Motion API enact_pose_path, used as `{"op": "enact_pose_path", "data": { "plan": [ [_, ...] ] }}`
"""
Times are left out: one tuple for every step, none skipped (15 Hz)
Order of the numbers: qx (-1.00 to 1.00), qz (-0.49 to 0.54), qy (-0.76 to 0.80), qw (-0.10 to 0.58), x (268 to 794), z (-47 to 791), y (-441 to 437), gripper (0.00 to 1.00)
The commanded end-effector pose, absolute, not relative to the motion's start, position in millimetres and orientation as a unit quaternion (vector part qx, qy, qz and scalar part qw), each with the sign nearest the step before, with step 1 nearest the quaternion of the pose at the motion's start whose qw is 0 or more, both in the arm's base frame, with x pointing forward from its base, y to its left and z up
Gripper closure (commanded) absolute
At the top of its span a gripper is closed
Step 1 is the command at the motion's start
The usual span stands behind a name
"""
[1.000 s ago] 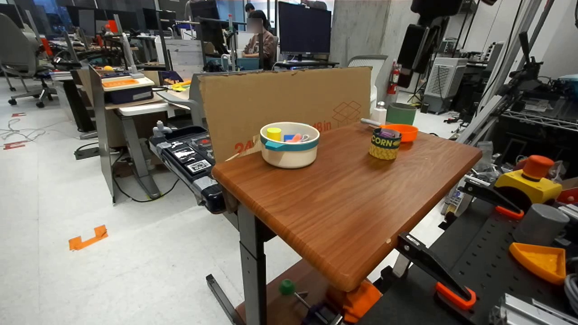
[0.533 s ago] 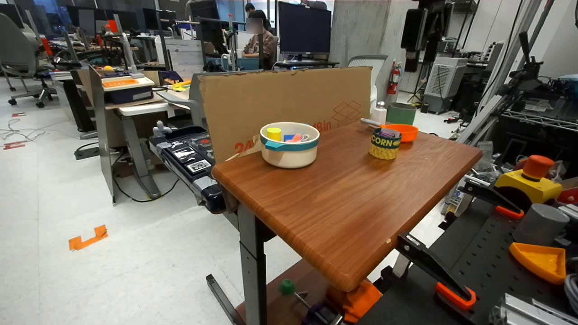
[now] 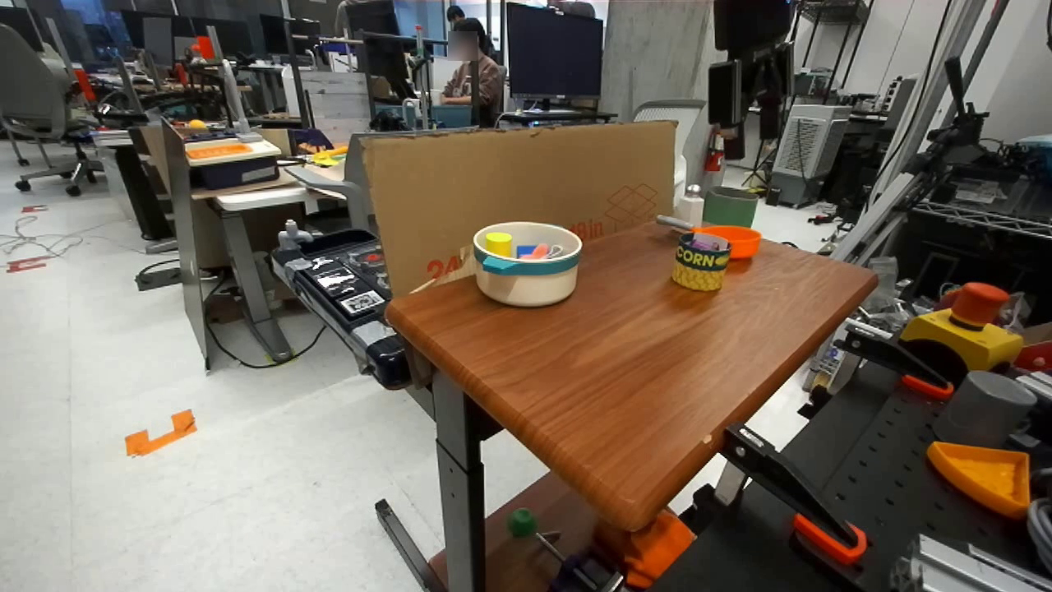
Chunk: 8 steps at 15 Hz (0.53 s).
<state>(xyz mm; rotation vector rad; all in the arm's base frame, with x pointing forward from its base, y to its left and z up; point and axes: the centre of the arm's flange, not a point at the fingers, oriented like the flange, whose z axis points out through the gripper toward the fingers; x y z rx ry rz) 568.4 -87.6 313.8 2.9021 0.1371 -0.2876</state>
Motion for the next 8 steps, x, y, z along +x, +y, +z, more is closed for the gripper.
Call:
{"op": "enact_pose_path", "data": {
  "plan": [
    [0.985,-0.121,0.074,0.101,576.8,306.7,-87.8,0.0],
    [0.985,-0.117,0.081,0.099,572.7,302.9,-84.2,0.0],
    [0.985,-0.112,0.089,0.096,568.3,301.0,-81.3,0.0],
    [0.985,-0.108,0.101,0.091,565.4,300.4,-79.0,0.0],
    [0.984,-0.105,0.121,0.083,561.5,300.2,-77.0,0.0],
    [0.982,-0.099,0.142,0.075,556.4,299.5,-73.9,0.0],
    [0.981,-0.089,0.16,0.067,552.6,297.9,-70.4,0.0],
    [0.98,-0.075,0.178,0.053,548.7,296.4,-66.9,0.0]
  ]
}}
